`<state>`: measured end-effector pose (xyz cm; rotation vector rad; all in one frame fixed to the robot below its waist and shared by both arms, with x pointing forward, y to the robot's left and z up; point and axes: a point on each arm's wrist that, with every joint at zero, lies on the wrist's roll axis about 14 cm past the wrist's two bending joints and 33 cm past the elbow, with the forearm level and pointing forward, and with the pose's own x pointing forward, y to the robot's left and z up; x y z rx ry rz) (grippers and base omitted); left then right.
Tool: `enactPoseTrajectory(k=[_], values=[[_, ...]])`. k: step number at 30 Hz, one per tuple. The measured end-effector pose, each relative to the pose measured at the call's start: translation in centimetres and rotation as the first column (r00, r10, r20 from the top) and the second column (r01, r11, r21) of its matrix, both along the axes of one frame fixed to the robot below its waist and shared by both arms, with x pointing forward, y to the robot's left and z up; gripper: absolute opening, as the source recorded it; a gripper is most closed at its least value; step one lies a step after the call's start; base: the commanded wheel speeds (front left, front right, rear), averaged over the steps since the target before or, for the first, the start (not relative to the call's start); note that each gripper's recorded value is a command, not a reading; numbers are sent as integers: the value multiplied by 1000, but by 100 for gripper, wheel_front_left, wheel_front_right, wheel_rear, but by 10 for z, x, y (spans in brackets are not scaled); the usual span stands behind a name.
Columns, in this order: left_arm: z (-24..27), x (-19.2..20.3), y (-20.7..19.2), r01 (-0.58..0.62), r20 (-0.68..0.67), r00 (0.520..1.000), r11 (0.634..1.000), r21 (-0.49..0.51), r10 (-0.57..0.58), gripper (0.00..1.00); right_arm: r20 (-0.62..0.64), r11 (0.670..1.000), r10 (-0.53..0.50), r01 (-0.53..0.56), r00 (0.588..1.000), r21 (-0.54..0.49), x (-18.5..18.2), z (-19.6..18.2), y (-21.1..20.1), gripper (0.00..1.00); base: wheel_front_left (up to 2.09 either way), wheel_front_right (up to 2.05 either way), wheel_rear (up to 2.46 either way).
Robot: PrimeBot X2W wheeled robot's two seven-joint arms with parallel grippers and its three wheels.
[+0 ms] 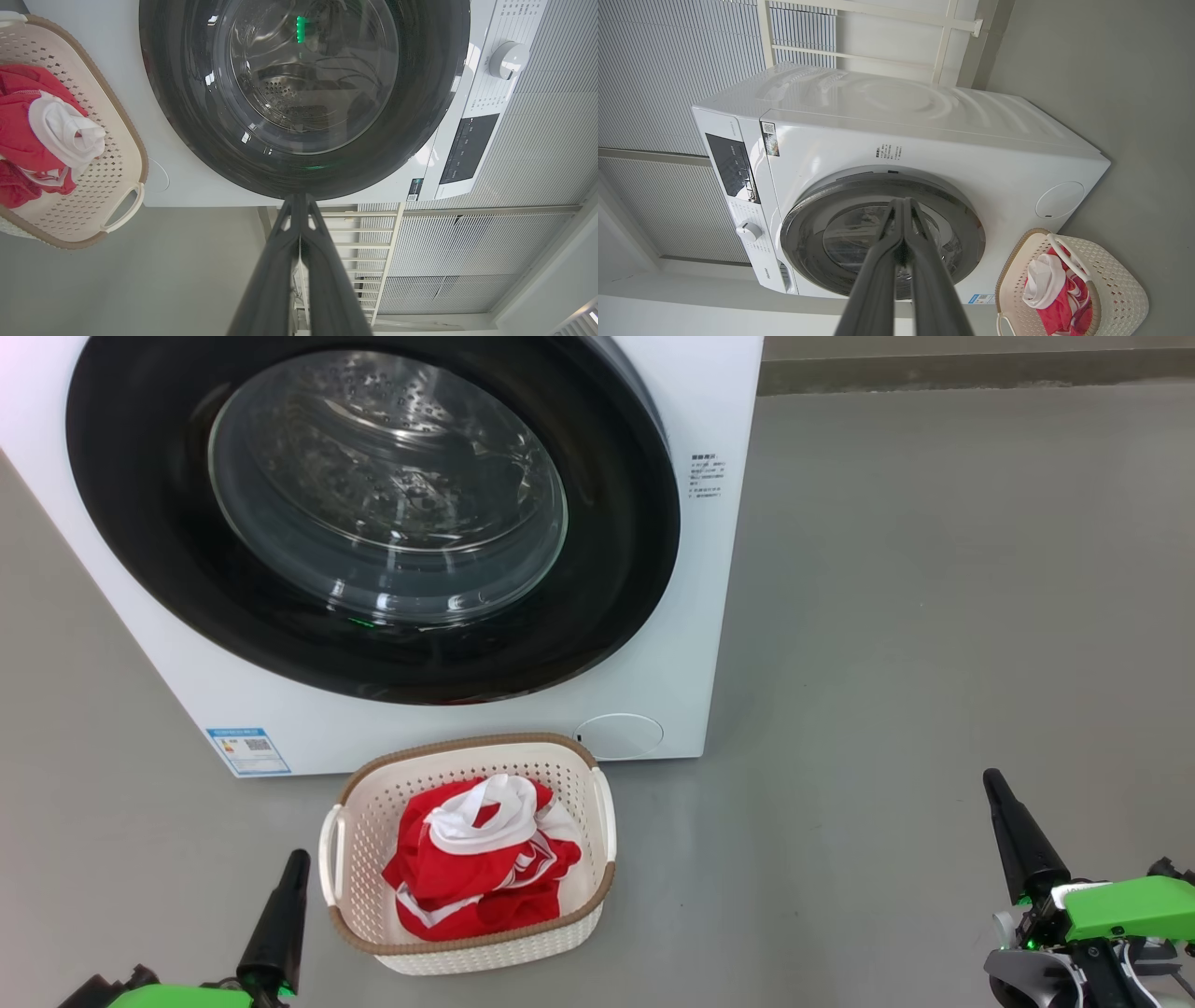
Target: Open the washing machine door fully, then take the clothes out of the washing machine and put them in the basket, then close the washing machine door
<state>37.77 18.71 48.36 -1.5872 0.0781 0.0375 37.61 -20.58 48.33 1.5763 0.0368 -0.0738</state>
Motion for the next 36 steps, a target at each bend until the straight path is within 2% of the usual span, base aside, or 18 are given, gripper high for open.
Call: enactPoseTrajectory(k=[36], values=[[0,0,2,-5,0,1000,1000,-1,5,0,0,1000,-2,2,1000,2,0,0,0,0,0,0,0]])
